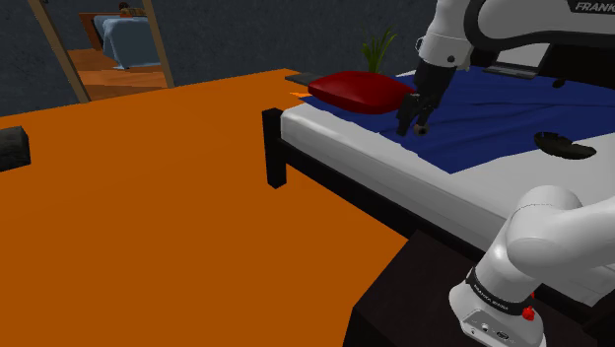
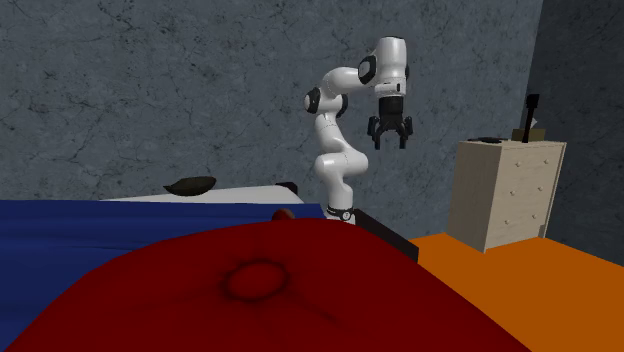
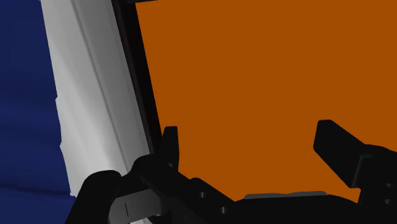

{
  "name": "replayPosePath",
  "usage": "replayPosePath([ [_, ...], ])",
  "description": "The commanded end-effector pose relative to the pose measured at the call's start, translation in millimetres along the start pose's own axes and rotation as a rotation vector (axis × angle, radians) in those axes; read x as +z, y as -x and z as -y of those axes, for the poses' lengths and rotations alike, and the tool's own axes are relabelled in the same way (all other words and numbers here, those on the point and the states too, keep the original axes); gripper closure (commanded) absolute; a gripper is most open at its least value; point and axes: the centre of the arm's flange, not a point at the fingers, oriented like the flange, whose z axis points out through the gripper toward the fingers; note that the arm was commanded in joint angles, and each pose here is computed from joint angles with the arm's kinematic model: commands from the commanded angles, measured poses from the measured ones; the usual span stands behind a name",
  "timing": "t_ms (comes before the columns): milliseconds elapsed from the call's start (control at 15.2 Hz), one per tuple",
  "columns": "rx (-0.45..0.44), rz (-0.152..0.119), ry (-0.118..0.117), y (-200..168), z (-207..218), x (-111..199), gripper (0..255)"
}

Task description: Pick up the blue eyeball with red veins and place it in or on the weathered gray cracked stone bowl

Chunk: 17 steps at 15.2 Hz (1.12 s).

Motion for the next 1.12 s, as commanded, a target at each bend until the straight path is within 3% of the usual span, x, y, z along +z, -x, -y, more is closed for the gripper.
replayPosePath([
  [0, 0.000, 0.000, 0.000, 0, 0, 0, 0],
  [1056, 0.096, -0.011, 0.017, -64, -186, 68, 0],
])
